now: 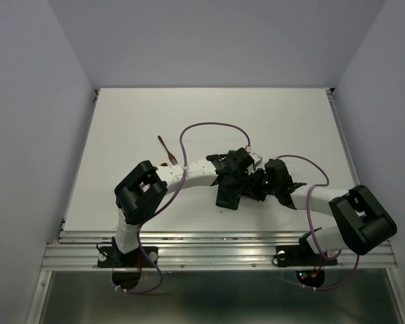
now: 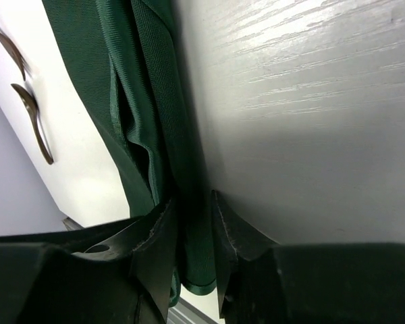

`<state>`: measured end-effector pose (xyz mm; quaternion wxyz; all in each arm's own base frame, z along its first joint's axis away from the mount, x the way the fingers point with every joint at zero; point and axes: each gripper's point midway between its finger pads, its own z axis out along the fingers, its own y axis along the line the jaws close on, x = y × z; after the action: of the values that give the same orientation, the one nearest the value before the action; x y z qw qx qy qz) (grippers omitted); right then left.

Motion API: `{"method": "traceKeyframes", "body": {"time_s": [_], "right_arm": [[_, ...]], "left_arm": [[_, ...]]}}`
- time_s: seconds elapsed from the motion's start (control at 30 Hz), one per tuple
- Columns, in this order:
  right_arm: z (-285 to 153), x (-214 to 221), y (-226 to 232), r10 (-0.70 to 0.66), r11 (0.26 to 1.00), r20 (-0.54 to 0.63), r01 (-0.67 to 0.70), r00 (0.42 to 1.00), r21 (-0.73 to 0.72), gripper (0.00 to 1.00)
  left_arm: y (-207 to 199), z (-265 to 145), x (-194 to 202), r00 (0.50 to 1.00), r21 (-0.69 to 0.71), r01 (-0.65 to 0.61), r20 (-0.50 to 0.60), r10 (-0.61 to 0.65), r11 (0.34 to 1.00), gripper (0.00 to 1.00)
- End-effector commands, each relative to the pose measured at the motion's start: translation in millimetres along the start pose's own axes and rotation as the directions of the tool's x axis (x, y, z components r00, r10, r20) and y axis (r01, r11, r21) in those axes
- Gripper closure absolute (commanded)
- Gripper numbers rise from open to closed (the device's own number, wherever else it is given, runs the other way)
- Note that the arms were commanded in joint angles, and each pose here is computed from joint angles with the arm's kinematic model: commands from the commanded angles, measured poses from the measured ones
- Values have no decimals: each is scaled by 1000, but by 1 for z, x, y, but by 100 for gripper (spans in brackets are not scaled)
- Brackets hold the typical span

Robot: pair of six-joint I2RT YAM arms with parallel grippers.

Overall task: Fold the napkin into a case and place the utensils inside
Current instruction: Smooth out the smaller rectangle-folded napkin at the center of the board.

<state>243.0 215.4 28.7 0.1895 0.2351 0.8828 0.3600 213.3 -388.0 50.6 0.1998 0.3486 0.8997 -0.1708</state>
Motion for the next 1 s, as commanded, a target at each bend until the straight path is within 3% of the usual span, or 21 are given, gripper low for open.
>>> {"method": "traceKeyframes", "body": {"time_s": [0.0,0.3,0.43,0.6,0.77,0.97], "right_arm": [[-2,-1,10,-23,1000,8,24,1000,-18,67],[-13,-9,14,-51,999,51,52,997,-6,62],[-16,-10,20,-67,997,56,68,996,-26,55],[-17,-9,29,-94,993,45,97,995,-66,41],[-11,-6,38,-127,986,19,128,992,-109,24],[-6,-4,37,-159,981,-8,157,987,-112,23]], "left_arm": [[-17,-34,-29,996,68,-25,87,19,997,57],[-25,-55,-35,995,102,-29,100,18,994,57],[-29,-70,-44,992,118,-35,124,20,992,57],[-25,-85,-56,987,118,-18,158,-1,993,57],[2,-97,-66,973,111,76,208,-98,991,59],[36,-107,-67,937,154,197,261,-232,968,59]]}}
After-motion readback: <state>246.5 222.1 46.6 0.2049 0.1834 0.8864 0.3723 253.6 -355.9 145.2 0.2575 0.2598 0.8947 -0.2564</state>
